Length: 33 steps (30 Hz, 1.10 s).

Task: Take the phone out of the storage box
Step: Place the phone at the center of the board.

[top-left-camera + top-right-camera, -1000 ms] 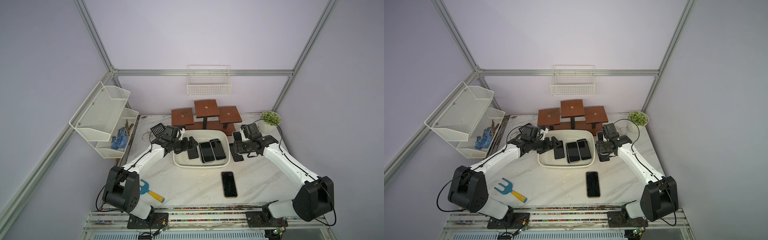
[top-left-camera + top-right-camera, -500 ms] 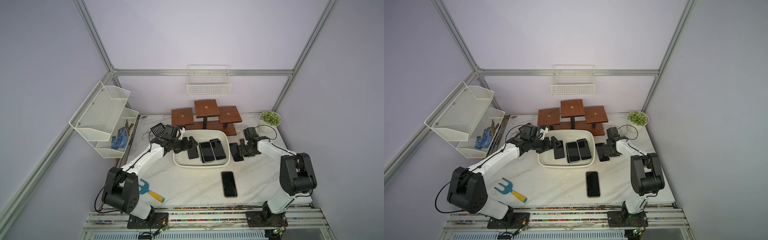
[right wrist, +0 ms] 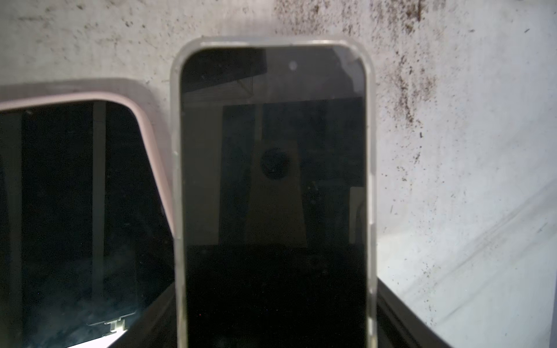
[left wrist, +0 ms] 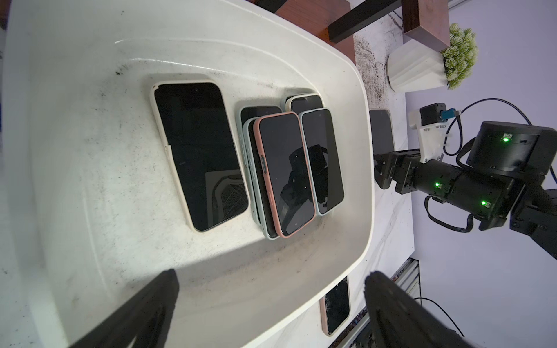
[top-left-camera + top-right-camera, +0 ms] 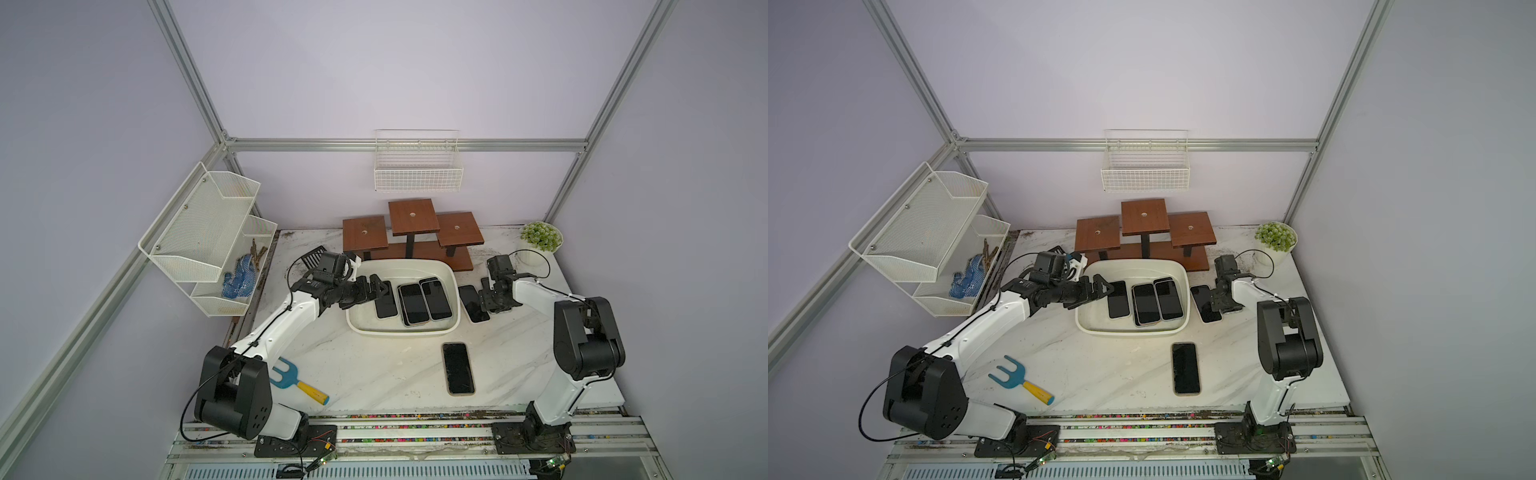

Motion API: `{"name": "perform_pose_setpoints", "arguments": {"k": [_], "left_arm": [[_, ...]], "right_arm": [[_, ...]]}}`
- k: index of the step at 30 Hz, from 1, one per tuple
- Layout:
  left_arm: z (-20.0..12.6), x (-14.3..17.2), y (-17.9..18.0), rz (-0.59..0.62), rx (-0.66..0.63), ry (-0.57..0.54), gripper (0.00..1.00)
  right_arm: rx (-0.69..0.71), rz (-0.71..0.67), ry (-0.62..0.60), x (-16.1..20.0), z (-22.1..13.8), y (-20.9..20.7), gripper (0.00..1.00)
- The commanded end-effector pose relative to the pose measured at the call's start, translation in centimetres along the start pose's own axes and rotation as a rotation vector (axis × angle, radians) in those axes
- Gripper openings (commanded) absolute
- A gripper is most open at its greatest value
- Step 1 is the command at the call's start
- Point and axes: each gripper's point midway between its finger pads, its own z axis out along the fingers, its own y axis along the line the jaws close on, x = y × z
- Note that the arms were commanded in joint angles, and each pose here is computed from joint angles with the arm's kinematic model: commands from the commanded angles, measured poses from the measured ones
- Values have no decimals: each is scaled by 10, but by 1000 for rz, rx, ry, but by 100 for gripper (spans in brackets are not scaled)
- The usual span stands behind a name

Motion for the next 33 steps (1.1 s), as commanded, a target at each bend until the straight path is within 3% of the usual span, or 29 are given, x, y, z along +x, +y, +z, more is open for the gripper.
{"name": "perform_pose_setpoints", "arguments": {"k": [1,8,18,33], "left_arm": [[-6,-6,-8,31,32,-23,100],[-3,-7,-7,27,32,-20,100],[-1,-6,-5,19,29,-21,100],[-4,-3,-2,8,23,-36,100]], "right_arm": [[29,37,-25,0,4,-13,30],[-24,115,-81,-9,-11,-24,30],[-39,143,-36,5,0,-31,31],[-133,64,85,30,10,22,31]]}}
